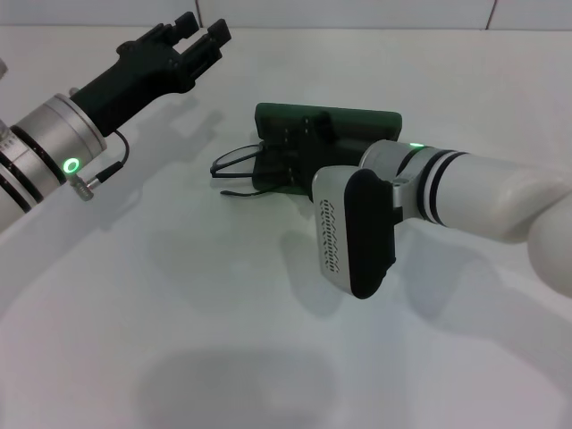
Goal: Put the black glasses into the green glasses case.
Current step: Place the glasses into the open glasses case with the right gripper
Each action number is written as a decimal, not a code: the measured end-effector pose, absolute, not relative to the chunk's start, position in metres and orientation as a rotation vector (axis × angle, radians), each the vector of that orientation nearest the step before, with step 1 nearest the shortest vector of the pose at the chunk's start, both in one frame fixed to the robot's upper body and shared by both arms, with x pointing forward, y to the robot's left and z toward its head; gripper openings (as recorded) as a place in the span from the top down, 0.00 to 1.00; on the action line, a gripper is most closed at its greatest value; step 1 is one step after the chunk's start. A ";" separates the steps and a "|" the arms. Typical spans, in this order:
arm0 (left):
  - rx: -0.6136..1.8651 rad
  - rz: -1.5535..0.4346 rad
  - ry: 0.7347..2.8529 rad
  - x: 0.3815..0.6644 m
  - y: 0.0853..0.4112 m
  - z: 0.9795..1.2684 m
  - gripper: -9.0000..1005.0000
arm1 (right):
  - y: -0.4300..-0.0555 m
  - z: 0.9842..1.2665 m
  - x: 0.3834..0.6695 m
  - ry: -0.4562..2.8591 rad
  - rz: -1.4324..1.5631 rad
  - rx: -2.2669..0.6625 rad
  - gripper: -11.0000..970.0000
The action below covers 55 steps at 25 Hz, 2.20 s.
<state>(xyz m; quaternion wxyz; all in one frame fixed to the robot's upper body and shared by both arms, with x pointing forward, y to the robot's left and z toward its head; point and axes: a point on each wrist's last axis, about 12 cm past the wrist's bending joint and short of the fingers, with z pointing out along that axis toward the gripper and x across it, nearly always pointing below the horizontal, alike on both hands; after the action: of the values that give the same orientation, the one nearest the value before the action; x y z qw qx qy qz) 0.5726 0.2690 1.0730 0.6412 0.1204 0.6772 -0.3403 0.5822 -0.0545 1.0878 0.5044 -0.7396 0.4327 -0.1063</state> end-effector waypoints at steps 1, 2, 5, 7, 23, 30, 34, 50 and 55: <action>0.274 -0.776 1.544 0.573 0.269 1.073 0.37 | -0.054 1.088 0.582 1.044 -0.257 -1.785 0.85; 0.275 -0.776 1.544 0.573 0.269 1.073 0.37 | -0.054 1.088 0.583 1.042 -0.257 -1.786 0.84; 0.277 -0.775 1.542 0.573 0.269 1.073 0.37 | -0.054 1.089 0.584 1.041 -0.261 -1.789 0.80; 0.279 -0.776 1.540 0.574 0.268 1.074 0.37 | -0.054 1.089 0.585 1.043 -0.263 -1.790 0.78; 0.284 -0.772 1.539 0.574 0.268 1.074 0.37 | -0.048 1.086 0.593 1.069 -0.249 -1.824 0.48; 0.282 -0.771 1.540 0.574 0.268 1.074 0.36 | -0.048 1.086 0.592 1.057 -0.256 -1.820 0.51; 0.282 -0.771 1.540 0.573 0.269 1.074 0.36 | -0.048 1.086 0.592 1.053 -0.261 -1.811 0.54; 0.276 -0.772 1.544 0.572 0.270 1.073 0.36 | -0.049 1.083 0.583 1.028 -0.260 -1.794 0.93; 0.273 -0.772 1.546 0.572 0.271 1.073 0.36 | -0.054 1.082 0.573 1.009 -0.268 -1.776 0.94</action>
<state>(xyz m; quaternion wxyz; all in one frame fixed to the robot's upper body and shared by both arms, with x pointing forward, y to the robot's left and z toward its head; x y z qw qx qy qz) 0.5716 0.2714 1.0725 0.6413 0.1197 0.6781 -0.3385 0.5731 -0.0540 1.0820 0.5147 -0.7392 0.4198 -0.1116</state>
